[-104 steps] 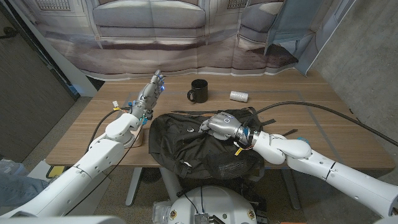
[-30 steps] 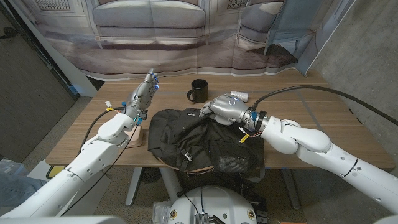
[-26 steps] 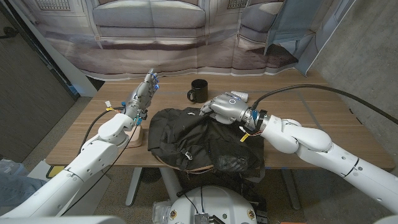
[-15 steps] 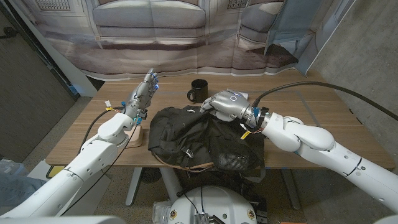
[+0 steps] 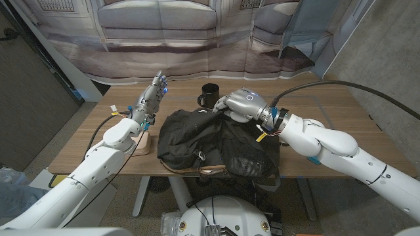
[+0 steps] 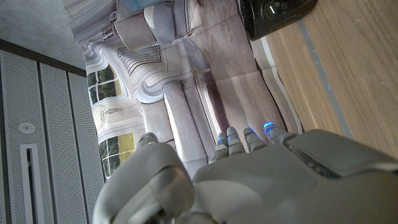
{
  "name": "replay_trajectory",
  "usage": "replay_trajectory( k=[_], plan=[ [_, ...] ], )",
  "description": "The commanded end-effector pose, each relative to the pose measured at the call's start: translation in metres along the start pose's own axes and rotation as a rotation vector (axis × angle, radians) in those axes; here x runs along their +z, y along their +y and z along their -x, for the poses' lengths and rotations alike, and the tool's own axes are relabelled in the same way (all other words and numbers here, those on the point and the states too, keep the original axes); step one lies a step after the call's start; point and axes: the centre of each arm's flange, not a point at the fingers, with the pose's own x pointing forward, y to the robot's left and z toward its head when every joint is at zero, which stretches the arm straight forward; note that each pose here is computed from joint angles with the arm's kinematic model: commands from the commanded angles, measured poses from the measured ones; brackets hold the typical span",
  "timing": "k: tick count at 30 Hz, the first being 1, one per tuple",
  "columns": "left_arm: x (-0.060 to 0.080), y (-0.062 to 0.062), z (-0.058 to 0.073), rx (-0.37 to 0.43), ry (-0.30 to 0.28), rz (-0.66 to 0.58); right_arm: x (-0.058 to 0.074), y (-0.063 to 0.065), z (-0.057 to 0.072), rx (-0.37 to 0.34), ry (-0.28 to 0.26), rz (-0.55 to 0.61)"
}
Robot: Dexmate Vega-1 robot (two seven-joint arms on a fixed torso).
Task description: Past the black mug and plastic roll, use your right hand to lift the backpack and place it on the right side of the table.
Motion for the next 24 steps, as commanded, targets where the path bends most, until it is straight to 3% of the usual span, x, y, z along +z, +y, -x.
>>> replay_trajectory(
  k=[1, 24],
  plan=[
    [0.005, 0.001, -0.001, 0.0, -0.004, -0.005, -0.006, -0.016, 0.001, -0.024, 0.022, -0.002],
    [0.005, 0.001, -0.002, 0.0, -0.007, 0.0, -0.022, -0.046, 0.0, -0.08, 0.069, -0.003]
  ],
)
